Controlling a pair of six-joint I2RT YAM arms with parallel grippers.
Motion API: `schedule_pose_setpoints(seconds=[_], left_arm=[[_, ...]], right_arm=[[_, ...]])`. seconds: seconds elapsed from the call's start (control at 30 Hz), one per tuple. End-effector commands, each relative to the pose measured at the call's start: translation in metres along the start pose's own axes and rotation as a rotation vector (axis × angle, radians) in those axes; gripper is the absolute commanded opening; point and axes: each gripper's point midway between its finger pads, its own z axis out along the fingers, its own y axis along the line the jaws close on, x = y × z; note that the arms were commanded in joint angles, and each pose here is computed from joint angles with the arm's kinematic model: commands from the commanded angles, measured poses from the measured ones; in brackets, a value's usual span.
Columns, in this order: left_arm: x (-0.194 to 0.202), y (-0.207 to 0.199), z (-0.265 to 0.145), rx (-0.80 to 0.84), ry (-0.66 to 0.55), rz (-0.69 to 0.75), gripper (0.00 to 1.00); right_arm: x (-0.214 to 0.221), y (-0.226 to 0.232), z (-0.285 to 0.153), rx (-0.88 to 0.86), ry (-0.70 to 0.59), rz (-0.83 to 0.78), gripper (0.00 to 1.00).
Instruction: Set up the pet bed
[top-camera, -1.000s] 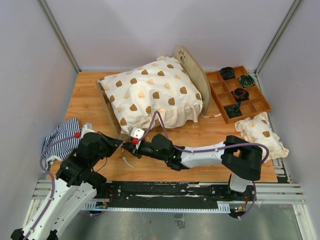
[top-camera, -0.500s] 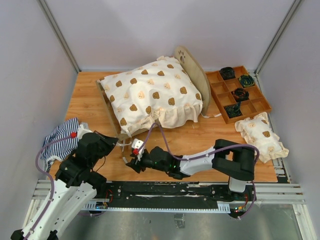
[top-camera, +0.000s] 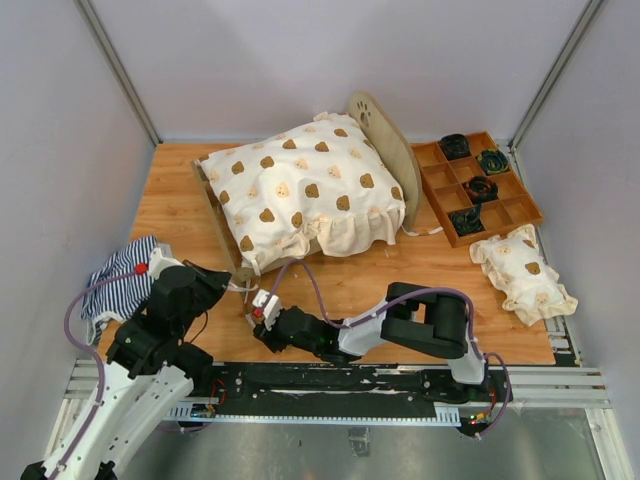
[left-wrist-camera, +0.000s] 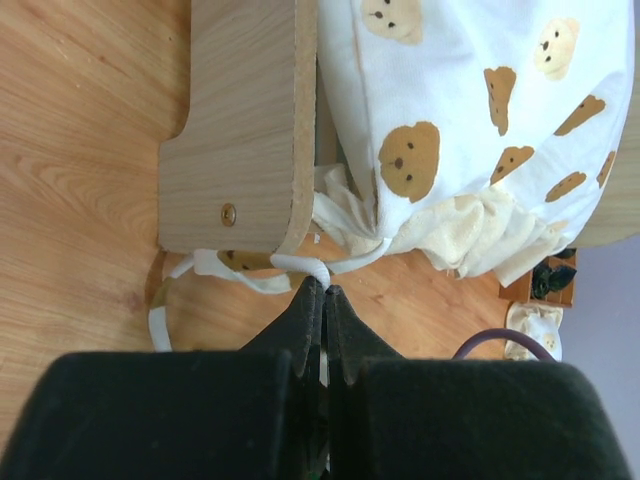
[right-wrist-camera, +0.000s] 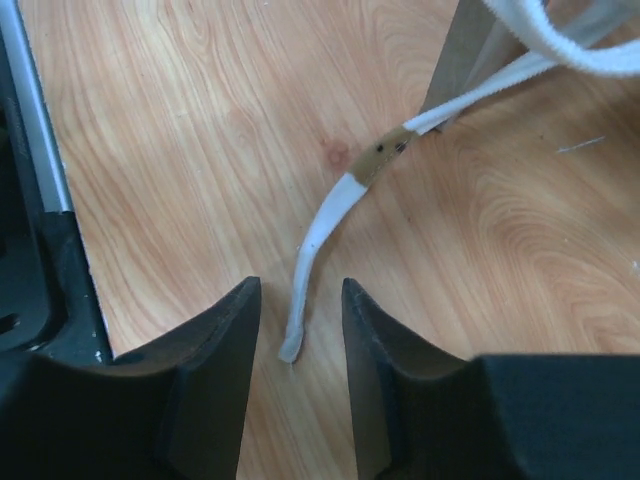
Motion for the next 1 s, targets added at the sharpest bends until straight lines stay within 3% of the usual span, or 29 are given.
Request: schedule_pose_setpoints(seconds=[0.0, 0.07, 0.1, 0.2, 0.37, 0.57, 0.6, 0.73, 0.77, 0.97], left_arm=[[-0.016, -0.003, -0.006, 0.006, -0.063, 0.000, 0.00], [-0.018, -0.005, -0.008, 0.014, -0.071, 0.003, 0.00], [-0.021, -0.005, -0.010, 0.017, -0.078, 0.010, 0.00], [-0.031, -0.009, -0.016, 0.028, -0.112, 0.053, 0.00], [-0.048, -0.001, -0.030, 0.000, -0.182, 0.080, 0.00], [0.000, 0.007, -0.014, 0.038, -0.002, 0.024, 0.01], [0.009, 0.010, -0.010, 0.038, 0.026, 0.026, 0.05], [0.016, 0.006, -0.004, 0.081, 0.043, 0.054, 0.49], [0.011, 0.000, -0.006, 0.105, 0.030, 0.067, 0.54], [-0.009, -0.048, -0.027, 0.381, -0.073, 0.227, 0.57]], right_arm=[[0.024, -0.011, 0.000, 0.079, 0.057, -0.007, 0.29], [0.020, -0.028, -0.009, 0.161, 0.038, -0.020, 0.03], [0.013, -0.037, -0.017, 0.207, 0.018, -0.022, 0.01], [-0.015, -0.059, -0.040, 0.282, -0.056, 0.007, 0.00], [-0.081, -0.065, -0.066, 0.251, -0.180, 0.005, 0.00], [-0.149, -0.069, -0.071, 0.144, -0.257, 0.077, 0.00], [-0.158, -0.070, -0.071, 0.138, -0.262, 0.079, 0.00], [-0.182, -0.062, -0.062, 0.057, -0.253, 0.096, 0.00], [-0.184, -0.060, -0.060, 0.044, -0.249, 0.095, 0.00], [-0.196, -0.057, -0.058, 0.019, -0.264, 0.122, 0.00]])
